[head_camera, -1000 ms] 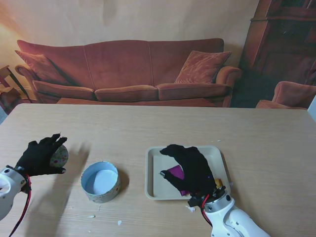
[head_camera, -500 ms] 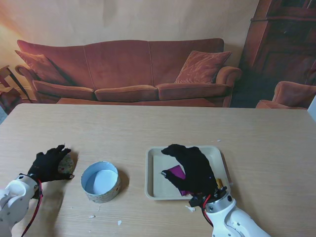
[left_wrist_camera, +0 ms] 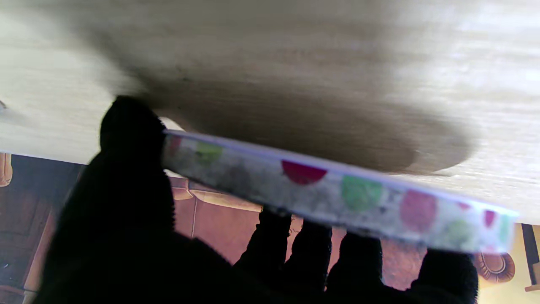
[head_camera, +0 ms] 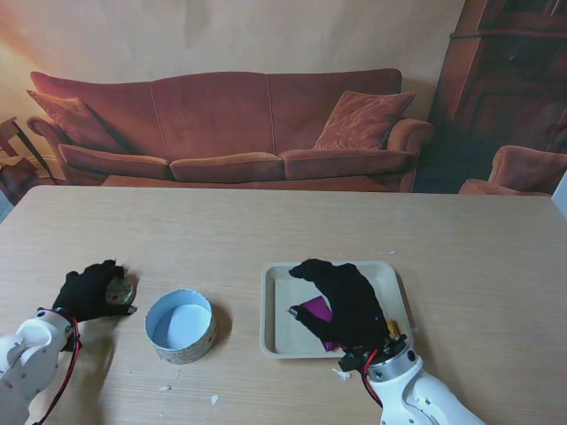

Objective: Pour cookies into a cookie box

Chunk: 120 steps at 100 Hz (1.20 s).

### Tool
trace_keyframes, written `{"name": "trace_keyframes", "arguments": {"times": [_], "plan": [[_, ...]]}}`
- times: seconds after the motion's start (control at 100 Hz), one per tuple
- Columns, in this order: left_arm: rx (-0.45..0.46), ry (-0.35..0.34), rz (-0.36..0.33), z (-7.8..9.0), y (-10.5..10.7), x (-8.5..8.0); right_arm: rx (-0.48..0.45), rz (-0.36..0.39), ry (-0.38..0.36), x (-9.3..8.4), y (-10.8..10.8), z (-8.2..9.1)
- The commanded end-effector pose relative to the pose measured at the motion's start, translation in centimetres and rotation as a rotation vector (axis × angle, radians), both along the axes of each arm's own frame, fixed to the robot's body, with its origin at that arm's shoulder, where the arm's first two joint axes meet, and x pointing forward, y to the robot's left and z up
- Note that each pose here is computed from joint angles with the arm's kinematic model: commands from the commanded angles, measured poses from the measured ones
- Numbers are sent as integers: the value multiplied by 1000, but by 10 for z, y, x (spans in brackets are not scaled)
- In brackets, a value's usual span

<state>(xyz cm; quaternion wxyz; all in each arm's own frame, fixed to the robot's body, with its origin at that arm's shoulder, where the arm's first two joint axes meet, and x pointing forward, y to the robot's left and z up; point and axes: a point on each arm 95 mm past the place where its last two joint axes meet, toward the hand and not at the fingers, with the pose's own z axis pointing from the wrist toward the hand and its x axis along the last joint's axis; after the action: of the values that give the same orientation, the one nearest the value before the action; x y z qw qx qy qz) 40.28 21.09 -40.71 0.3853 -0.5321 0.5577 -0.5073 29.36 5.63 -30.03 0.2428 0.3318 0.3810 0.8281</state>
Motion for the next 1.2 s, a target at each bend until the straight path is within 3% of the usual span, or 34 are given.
{"name": "trace_keyframes", "arguments": {"times": [0.0, 0.21, 0.54, 0.69, 1.19], "plan": [[4, 80, 9, -21, -1, -11, -2, 3, 16, -2, 3, -1], [-41, 104, 19, -22, -7, -13, -8, 6, 22, -1, 3, -2], [-145, 40, 5, -9, -17, -13, -9, 4, 26, -1, 2, -2], [-142, 23, -5, -1, -17, -11, -10, 8, 30, 0, 3, -3], [-215, 13, 9, -6, -24, -13, -9, 2, 27, 0, 1, -3]]}}
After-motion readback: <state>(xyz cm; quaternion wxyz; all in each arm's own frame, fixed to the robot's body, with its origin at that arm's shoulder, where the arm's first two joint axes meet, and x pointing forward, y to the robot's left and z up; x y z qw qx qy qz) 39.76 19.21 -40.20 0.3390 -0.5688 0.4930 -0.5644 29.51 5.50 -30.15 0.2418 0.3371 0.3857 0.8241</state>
